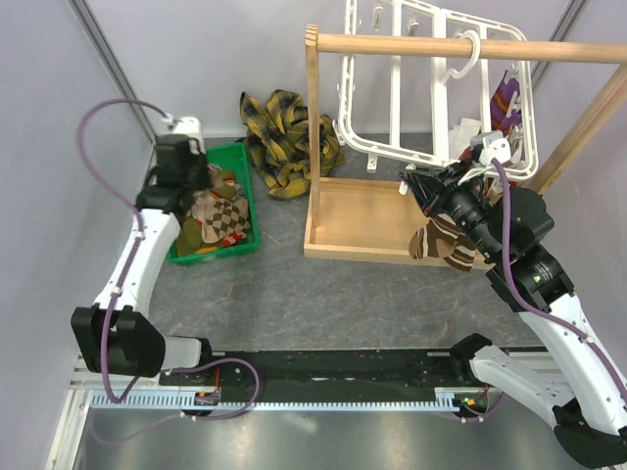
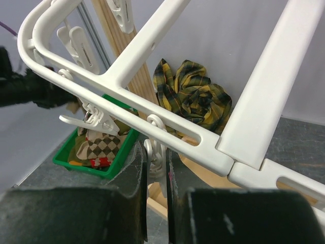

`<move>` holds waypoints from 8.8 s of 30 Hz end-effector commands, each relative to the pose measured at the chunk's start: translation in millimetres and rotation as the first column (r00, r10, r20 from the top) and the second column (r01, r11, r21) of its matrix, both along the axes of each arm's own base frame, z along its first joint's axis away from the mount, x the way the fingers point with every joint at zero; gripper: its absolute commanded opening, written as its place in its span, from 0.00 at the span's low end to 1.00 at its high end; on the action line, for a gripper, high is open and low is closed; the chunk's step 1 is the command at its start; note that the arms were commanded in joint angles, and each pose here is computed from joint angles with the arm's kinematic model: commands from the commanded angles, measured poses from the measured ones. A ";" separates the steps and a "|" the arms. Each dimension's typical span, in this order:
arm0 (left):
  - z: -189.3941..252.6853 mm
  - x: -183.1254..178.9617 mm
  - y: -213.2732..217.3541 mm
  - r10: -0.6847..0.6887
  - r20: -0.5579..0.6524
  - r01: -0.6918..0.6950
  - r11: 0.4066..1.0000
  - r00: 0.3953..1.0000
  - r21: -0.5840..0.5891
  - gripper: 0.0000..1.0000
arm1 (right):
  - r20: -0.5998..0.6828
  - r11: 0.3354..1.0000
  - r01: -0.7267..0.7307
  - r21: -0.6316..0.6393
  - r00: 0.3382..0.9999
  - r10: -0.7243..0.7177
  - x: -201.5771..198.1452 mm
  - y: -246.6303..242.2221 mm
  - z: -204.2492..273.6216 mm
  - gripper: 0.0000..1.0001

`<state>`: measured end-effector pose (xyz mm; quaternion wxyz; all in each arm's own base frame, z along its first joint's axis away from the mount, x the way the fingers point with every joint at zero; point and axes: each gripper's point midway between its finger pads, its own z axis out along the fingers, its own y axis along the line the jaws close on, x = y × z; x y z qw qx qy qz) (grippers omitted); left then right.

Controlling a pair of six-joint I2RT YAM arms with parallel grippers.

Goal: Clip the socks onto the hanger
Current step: Pick up the sock from the bin, then clamp the sock onto the hanger.

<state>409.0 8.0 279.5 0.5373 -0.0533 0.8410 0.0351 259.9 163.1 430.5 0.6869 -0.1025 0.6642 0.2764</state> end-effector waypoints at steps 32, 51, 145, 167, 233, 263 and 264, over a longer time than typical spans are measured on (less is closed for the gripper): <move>-113.4 -90.9 -72.7 0.099 -0.146 -0.143 0.931 0.984 -0.336 0.62 | 0.003 1.000 -0.028 -0.009 1.000 0.028 -3.5 3.6 -2.9 0.00; -154.7 -64.3 -59.3 -0.350 -0.104 0.329 0.928 0.931 -0.174 0.59 | 0.013 0.999 -0.043 -0.022 0.999 0.044 -5.7 4.9 -4.1 0.00; 120.4 -213.5 -255.3 -0.948 0.159 0.960 0.279 0.275 0.001 0.02 | 0.020 0.991 -0.133 0.003 0.991 0.133 -11.5 20.7 13.6 0.00; 104.4 -213.9 -355.0 -0.969 -0.075 0.969 0.229 0.236 0.097 0.02 | 0.010 0.981 -0.189 0.036 0.982 0.188 -18.3 28.9 18.1 0.00; 159.7 -184.2 -404.8 -0.923 0.157 0.910 0.376 0.351 0.174 0.02 | -0.118 0.998 -0.056 0.004 0.991 0.056 15.1 34.1 -28.5 0.00; 126.2 -169.0 -410.7 -0.918 0.124 0.896 0.396 0.378 0.199 0.02 | -0.038 0.993 -0.104 0.065 0.994 0.106 2.5 36.1 2.5 0.00; 126.5 -169.2 -412.0 -0.919 0.125 0.898 0.393 0.374 0.198 0.02 | -0.043 0.992 -0.107 0.063 0.993 0.109 3.7 37.0 -0.8 0.00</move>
